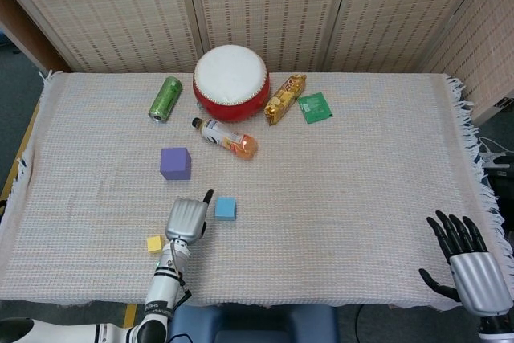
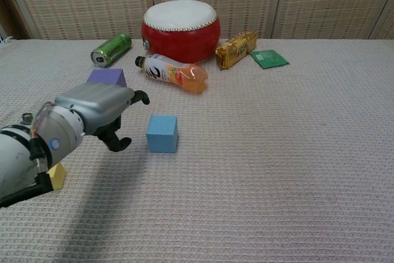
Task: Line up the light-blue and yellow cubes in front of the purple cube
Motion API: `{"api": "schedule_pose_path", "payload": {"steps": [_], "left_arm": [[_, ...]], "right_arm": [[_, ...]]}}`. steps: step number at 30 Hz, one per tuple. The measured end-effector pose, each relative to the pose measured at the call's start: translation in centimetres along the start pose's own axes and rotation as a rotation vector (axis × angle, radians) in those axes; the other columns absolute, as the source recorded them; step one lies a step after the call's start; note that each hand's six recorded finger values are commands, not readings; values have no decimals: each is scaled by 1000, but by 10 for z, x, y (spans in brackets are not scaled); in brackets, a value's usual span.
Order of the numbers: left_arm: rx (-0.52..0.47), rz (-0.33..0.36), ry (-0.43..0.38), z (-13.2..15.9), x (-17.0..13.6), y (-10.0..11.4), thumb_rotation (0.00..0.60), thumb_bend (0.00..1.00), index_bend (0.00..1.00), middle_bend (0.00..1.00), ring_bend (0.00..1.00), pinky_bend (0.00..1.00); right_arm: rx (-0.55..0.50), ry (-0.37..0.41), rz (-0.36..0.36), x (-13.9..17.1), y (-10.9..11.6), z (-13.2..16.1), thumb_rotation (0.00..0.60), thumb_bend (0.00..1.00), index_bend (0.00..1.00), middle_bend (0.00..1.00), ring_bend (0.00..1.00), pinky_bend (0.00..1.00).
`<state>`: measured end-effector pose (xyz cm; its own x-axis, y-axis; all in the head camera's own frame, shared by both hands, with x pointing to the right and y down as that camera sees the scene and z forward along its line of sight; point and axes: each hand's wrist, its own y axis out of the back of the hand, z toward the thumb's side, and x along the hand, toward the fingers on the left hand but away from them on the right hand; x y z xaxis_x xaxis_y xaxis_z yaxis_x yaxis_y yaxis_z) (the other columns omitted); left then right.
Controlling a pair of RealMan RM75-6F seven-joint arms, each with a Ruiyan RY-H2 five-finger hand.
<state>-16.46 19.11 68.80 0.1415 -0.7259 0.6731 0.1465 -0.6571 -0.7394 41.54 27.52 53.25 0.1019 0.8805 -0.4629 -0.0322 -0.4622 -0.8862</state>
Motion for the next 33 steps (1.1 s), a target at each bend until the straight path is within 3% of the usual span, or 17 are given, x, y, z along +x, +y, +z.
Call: {"api": "schedule_pose_path", "payload": {"steps": [24, 33], "left_arm": [[44, 30, -77, 33, 21, -20, 600, 397, 262, 1000, 1000, 1000], [39, 68, -91, 37, 23, -19, 600, 399, 444, 1000, 1000, 1000]], "right_arm": [[7, -32, 39, -2, -2, -7, 464, 26, 0, 0, 0, 0], [7, -32, 48, -1, -2, -7, 465, 26, 0, 0, 0, 0]]}}
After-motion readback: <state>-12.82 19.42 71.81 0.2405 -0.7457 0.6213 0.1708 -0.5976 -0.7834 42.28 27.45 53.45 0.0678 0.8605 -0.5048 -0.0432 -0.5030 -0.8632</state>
